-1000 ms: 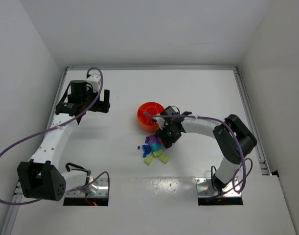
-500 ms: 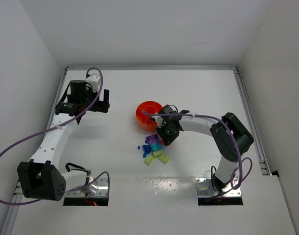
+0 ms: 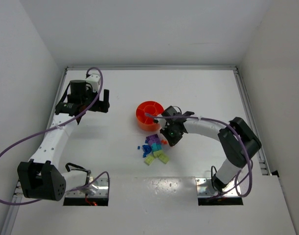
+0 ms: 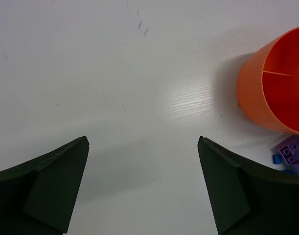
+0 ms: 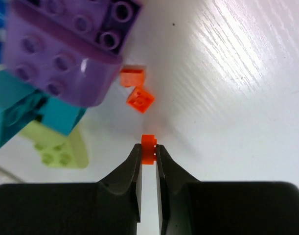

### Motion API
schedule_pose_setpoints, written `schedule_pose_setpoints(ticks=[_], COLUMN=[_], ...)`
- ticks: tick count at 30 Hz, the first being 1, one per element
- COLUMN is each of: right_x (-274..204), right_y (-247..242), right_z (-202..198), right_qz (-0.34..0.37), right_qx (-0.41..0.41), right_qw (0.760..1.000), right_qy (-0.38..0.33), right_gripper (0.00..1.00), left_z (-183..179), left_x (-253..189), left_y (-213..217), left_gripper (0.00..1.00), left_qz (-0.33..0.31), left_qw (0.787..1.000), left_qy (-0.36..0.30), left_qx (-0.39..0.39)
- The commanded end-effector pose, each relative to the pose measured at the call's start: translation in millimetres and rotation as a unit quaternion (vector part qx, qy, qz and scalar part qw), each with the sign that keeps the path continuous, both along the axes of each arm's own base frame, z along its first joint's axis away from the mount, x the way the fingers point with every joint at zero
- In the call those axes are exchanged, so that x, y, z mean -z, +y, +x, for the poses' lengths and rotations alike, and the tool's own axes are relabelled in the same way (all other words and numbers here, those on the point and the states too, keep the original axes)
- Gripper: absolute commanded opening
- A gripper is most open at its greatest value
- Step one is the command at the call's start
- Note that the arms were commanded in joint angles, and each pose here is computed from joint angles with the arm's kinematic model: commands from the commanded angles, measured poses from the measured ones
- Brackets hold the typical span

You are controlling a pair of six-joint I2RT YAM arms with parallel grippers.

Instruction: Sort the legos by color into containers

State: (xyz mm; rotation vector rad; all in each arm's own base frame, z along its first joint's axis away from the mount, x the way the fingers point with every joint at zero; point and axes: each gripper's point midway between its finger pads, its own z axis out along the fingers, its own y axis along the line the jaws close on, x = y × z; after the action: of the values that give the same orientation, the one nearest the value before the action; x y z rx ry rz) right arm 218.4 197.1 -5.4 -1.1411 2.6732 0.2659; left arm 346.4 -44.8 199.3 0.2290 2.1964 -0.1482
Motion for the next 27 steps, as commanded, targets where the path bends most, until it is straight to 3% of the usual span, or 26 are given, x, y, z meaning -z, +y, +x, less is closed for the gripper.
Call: schedule_pose_setpoints(ticks=[1, 6, 11, 17, 27], right_x=[-47, -110, -153, -160, -147], right_y=[23, 54, 86, 112, 113], right_z=[11, 33, 81, 129, 153], right_qz=[0.062, 0.14, 0.165, 0.167, 0.141], right_qx=[-0.022, -0.035, -0.025, -0.003, 0.016], right_qw=[0.997, 0.985, 0.974, 0.971, 0.974], right_qy=[-0.036, -0.097, -0.15, -0.168, -0.176], right_gripper=[0.06, 0.06, 0.06, 0.06, 0.06], left_z=[7, 6, 7, 6, 7], left_x=[-12, -12, -14, -18, -27], left_y=[3, 0, -2, -3, -4], left_gripper=[1.0, 1.0, 1.0, 1.0, 1.0], left_qz=[-0.002, -0.007, -0.01, -0.017, -0.026], left_qw=[1.0, 1.0, 1.0, 0.999, 0.998], left_qy=[-0.021, -0.021, -0.025, -0.03, -0.049], left_qx=[-0.003, 0.005, 0.008, 0.01, 0.005])
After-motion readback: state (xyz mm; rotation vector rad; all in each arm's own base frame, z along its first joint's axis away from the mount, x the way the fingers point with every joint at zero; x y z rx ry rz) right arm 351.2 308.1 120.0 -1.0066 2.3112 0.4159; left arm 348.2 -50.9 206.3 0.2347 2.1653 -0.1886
